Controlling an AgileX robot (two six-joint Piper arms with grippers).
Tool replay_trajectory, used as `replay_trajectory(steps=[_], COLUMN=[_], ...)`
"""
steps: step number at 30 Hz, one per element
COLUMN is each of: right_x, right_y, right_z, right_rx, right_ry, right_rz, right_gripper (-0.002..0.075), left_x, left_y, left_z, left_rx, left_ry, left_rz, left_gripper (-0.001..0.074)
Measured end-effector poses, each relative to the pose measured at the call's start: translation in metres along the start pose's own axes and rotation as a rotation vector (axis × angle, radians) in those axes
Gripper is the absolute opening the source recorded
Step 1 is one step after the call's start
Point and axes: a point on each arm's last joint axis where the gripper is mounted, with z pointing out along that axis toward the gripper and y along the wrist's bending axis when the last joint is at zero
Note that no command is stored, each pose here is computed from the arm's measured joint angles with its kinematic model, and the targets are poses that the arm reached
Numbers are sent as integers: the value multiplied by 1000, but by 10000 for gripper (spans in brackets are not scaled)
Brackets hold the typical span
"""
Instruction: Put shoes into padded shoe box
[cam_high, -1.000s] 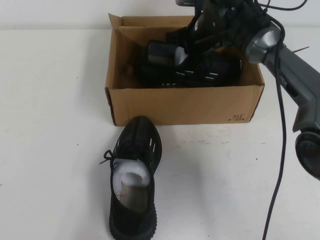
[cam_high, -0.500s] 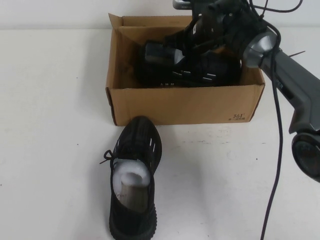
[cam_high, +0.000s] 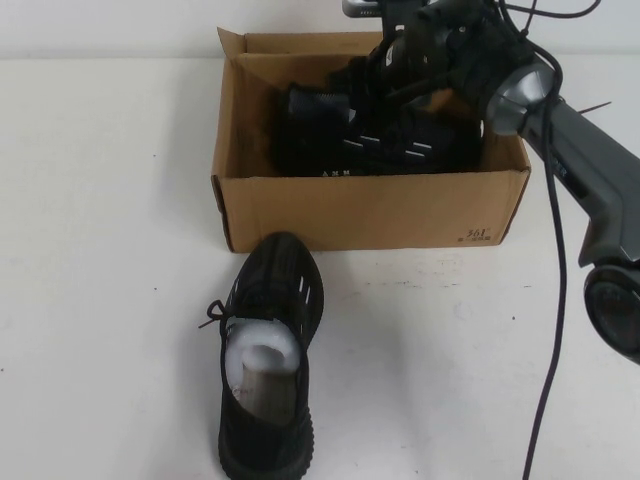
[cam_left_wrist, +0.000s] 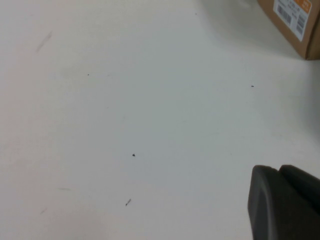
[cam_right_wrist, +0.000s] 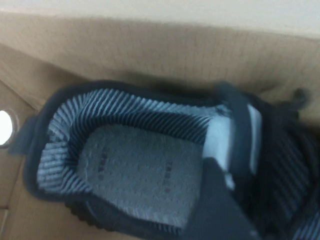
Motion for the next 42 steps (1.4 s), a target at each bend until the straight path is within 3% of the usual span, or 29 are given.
replay_trajectory(steps=[3, 9, 12, 20, 27, 35, 42], right_x=[-2, -11, -16, -32, -22, 15, 54], right_y=[0, -1, 1, 30, 40, 0, -31], right_z=[-5, -51, -83, -184, -269, -356, -398], right_rx=[3, 47, 68, -1, -20, 14, 42], right_ry=[5, 95, 144, 46, -26, -44, -44], right_rz=[1, -7, -15, -134, -249, -267, -281], right_gripper=[417, 426, 367, 49, -5, -8, -8], left_x=[0, 0, 0, 0, 0, 0, 0], left_y=[0, 0, 0, 0, 0, 0, 0], left_z=[0, 0, 0, 0, 0, 0, 0], left_rx=[0, 0, 0, 0, 0, 0, 0], left_ry=[0, 0, 0, 0, 0, 0, 0], left_rz=[0, 0, 0, 0, 0, 0, 0], left_gripper=[-4, -5, -4, -4, -4, -4, -4])
